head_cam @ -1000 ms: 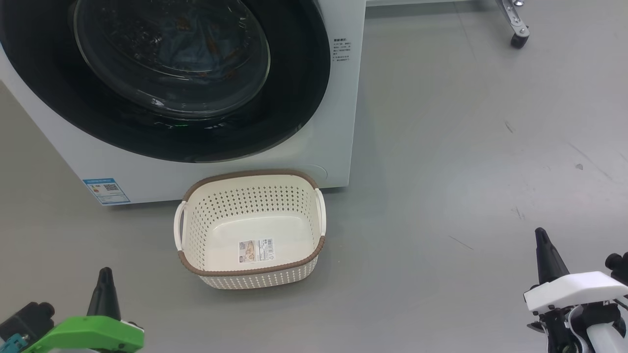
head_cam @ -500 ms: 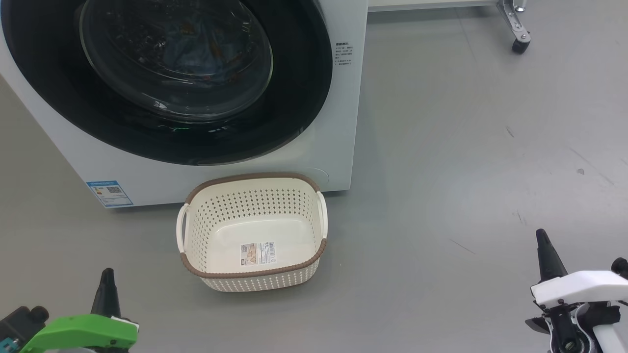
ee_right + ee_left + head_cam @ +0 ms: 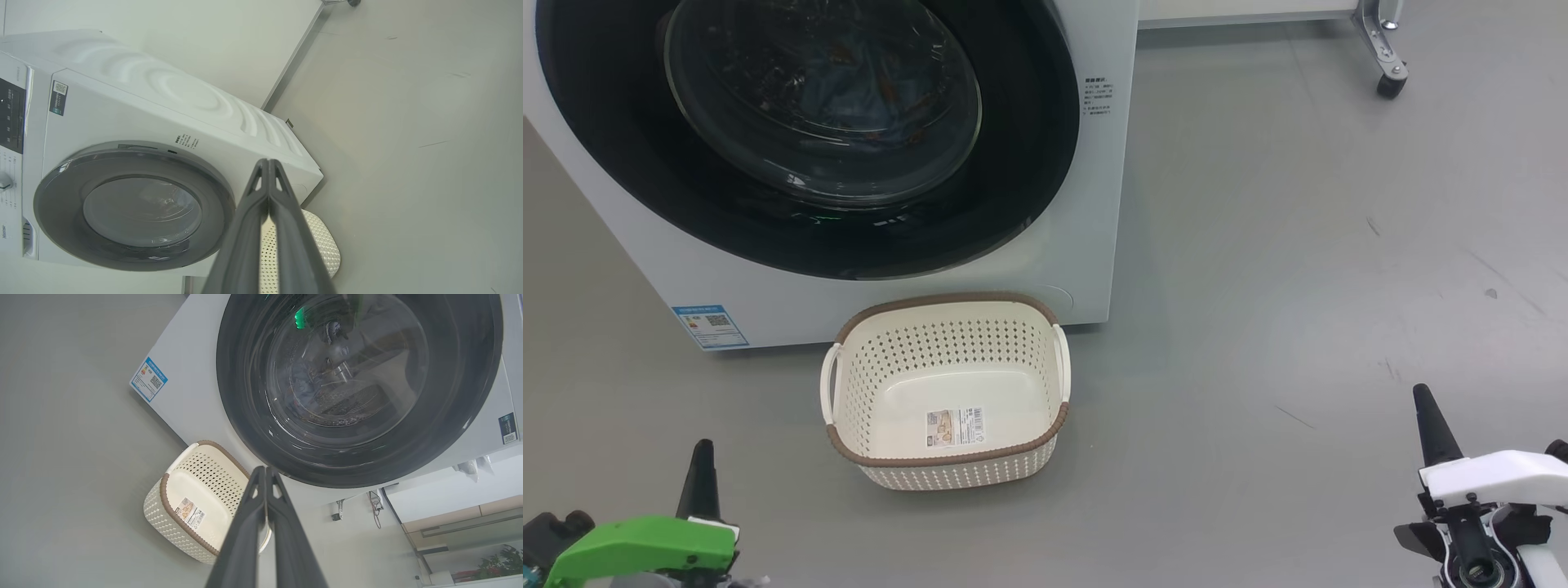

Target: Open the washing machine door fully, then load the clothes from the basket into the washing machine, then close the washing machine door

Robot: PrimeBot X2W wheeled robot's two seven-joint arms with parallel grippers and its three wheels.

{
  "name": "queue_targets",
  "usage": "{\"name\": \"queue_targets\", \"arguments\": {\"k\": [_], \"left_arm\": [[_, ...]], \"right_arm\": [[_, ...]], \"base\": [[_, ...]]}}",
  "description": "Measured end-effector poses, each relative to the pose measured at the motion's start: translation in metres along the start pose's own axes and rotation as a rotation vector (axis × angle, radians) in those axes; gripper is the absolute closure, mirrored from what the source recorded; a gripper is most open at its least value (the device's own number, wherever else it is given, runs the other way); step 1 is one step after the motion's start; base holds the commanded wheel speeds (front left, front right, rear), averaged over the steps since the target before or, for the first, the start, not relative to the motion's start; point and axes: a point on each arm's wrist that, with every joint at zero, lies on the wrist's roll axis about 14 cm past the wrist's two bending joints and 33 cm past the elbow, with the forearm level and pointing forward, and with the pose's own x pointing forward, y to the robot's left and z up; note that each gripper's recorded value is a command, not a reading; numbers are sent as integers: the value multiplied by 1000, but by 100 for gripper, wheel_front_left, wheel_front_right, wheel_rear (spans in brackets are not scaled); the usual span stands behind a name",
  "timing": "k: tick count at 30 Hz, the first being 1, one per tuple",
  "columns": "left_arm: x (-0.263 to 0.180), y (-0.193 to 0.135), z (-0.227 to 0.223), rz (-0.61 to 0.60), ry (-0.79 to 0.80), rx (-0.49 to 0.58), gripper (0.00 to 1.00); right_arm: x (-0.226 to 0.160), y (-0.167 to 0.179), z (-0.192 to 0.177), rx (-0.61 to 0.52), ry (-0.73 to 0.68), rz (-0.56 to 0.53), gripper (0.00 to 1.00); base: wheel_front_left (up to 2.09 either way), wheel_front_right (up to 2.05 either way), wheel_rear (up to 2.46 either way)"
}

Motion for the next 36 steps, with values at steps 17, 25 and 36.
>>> {"name": "queue_targets", "arguments": {"k": [17,25,36], "left_arm": [[-1,-9,5,-31,4,-233,100],[-1,-17,9,-62,4,-324,100],[-2,-25,13,-97,6,-463,100]], "right_arm": [[2,9,4,243,-13,19,100],[4,15,8,344,-18,42,100],[4,21,9,495,-20,64,100]], "base": [[0,0,0],[0,0,0],[0,0,0]]}}
